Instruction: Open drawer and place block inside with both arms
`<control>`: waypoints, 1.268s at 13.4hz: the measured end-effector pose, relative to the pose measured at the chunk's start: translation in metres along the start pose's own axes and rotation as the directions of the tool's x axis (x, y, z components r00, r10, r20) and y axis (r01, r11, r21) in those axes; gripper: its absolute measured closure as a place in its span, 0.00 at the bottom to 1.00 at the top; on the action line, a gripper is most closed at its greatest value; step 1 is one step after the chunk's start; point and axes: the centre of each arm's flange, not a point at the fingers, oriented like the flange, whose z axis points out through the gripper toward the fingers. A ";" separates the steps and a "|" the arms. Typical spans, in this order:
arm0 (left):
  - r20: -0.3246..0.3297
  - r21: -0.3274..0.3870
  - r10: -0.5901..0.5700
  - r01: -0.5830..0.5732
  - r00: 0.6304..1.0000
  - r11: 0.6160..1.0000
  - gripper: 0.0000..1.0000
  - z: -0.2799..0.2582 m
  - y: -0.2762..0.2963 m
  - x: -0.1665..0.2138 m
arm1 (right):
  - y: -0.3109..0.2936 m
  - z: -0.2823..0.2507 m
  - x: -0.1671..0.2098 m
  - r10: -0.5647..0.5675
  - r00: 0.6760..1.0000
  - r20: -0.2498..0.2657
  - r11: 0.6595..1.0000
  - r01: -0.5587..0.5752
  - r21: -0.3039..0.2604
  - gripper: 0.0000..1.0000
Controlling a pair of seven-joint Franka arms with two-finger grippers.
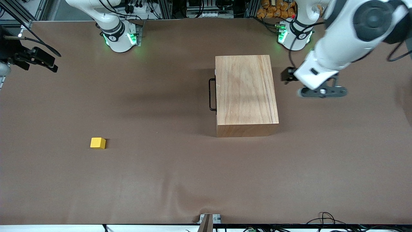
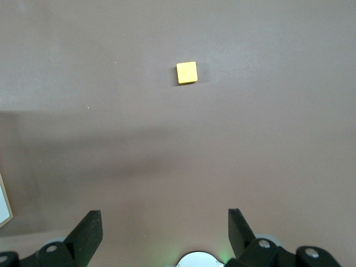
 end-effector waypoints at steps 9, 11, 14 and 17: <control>-0.013 -0.083 -0.090 0.089 0.996 0.993 0.00 0.052 0.173 -0.027 | 0.001 0.001 0.001 0.001 1.000 0.002 1.000 -0.001 0.000 0.00; -0.012 -0.094 -0.127 0.125 0.992 0.988 0.00 0.061 0.211 -0.038 | 0.000 0.002 0.001 0.000 1.000 0.004 1.000 0.000 0.000 0.00; -0.029 -0.065 -0.111 0.109 0.993 0.992 0.00 0.080 0.247 -0.047 | -0.003 0.003 0.002 -0.005 1.000 0.007 1.000 0.005 -0.001 0.00; -0.089 -0.008 -0.090 0.090 0.992 0.996 0.00 0.106 0.287 -0.072 | -0.004 0.004 0.003 -0.007 1.000 0.009 1.000 0.007 -0.002 0.00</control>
